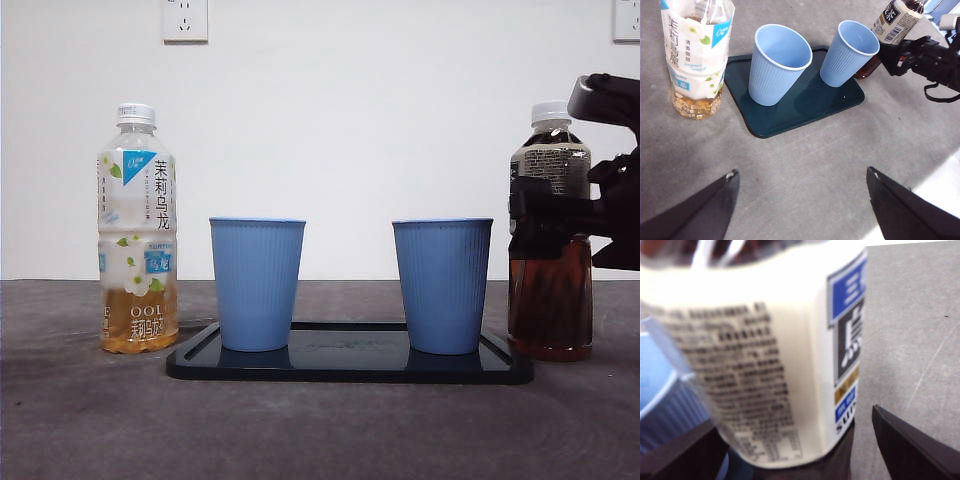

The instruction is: Pour the drink into the cup

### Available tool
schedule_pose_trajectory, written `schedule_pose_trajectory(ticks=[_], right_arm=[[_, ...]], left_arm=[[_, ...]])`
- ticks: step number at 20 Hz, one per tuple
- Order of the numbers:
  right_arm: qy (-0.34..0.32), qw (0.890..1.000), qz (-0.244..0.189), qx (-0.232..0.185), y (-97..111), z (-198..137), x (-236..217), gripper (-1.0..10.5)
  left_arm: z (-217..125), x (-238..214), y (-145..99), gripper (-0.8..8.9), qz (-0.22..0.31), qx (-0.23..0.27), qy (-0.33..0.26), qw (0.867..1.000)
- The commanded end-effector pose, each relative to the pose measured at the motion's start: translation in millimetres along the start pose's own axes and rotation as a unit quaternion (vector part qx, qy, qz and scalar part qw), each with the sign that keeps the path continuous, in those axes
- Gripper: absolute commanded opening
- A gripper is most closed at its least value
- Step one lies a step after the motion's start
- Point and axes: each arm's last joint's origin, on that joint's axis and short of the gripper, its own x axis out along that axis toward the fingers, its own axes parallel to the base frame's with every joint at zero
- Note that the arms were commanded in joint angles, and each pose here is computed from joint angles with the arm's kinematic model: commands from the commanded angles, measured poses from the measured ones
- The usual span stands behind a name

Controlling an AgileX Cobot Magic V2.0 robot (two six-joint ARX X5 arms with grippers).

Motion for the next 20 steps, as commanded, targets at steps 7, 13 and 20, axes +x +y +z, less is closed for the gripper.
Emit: schedule_pose_trajectory(ticks=[7, 13, 20], right_arm=[[-0.026, 0.999, -0.019, -0.002, -0.1, -1.6, 7.6, 2.4], [-0.036, 0.999, -0.015, -0.027, 1.0, 3.1, 4.8, 2.0], [-0.023, 0.993, -0.024, -0.110, 7.4, 47.4, -18.8, 1.6]], left_arm=[[4.6, -2.5, -1.9, 4.09, -0.002, 0.011, -0.008, 1.000], [4.6, -2.5, -1.9, 4.09, -0.002, 0.011, -0.008, 1.000], [5.2, -2.5, -1.9, 4.10, -0.002, 0.013, -0.011, 1.000]])
